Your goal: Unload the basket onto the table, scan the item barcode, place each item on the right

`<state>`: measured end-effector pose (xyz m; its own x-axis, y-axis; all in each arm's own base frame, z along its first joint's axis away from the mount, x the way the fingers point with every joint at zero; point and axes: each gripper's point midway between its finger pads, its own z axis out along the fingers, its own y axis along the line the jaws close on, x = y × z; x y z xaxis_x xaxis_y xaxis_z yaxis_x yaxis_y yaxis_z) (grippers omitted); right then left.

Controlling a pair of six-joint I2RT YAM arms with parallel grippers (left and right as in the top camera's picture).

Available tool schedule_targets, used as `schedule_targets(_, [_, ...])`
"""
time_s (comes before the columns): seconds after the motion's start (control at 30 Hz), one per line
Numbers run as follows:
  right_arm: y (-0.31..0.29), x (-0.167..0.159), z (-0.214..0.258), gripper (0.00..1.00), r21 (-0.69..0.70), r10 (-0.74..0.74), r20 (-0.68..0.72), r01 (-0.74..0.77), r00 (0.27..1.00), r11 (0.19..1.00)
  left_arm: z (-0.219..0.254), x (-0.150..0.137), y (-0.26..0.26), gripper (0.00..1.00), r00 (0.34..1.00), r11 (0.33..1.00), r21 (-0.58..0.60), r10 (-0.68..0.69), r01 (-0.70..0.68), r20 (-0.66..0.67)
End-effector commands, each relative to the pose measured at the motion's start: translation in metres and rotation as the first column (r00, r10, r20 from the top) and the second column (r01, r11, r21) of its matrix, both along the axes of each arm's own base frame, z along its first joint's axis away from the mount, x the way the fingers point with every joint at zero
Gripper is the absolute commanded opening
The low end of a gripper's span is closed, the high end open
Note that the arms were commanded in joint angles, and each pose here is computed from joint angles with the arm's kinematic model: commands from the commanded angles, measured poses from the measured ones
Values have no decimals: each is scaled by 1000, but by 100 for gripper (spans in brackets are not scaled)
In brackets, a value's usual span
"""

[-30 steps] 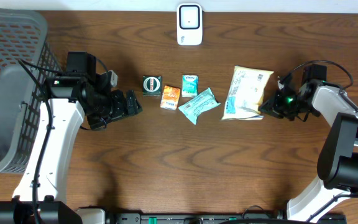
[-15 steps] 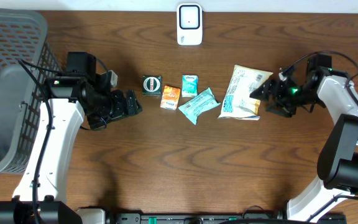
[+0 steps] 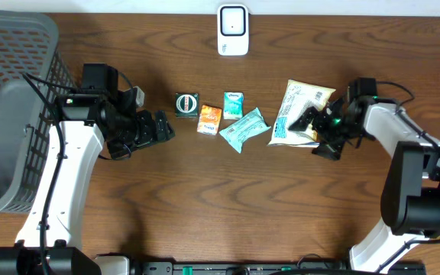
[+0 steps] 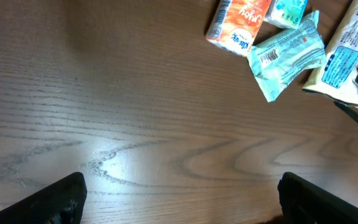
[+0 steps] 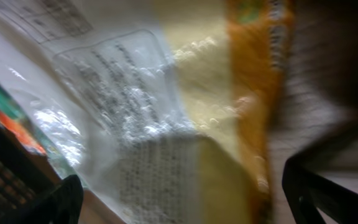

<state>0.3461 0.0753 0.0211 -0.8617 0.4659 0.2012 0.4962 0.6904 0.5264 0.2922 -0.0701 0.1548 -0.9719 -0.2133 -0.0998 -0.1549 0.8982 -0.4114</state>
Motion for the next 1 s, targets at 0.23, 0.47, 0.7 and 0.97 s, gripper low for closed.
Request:
schedule_targets(0.23, [0,-11,-24,49,-60,-92,-75,87,993,994,-2,-1,-1,98,1000,1000,-3,-15,15,-7])
schedule_targets(0.47, [-32,-4,-7,1,-60,-35,-7,34,999,998,-2,-1,-1,98,1000,1000,-3,-15,15,-7])
schedule_targets(0.7, [-20,8,47,1,46,216,255,-235,942,971,-2,-1,-1,98,1000,1000,-3,-15,15,-7])
schedule_targets(0.97, [14,2,85,1,119,370,465,-471,804,874,-2,-1,-1,98,1000,1000,-3,-15,15,-7])
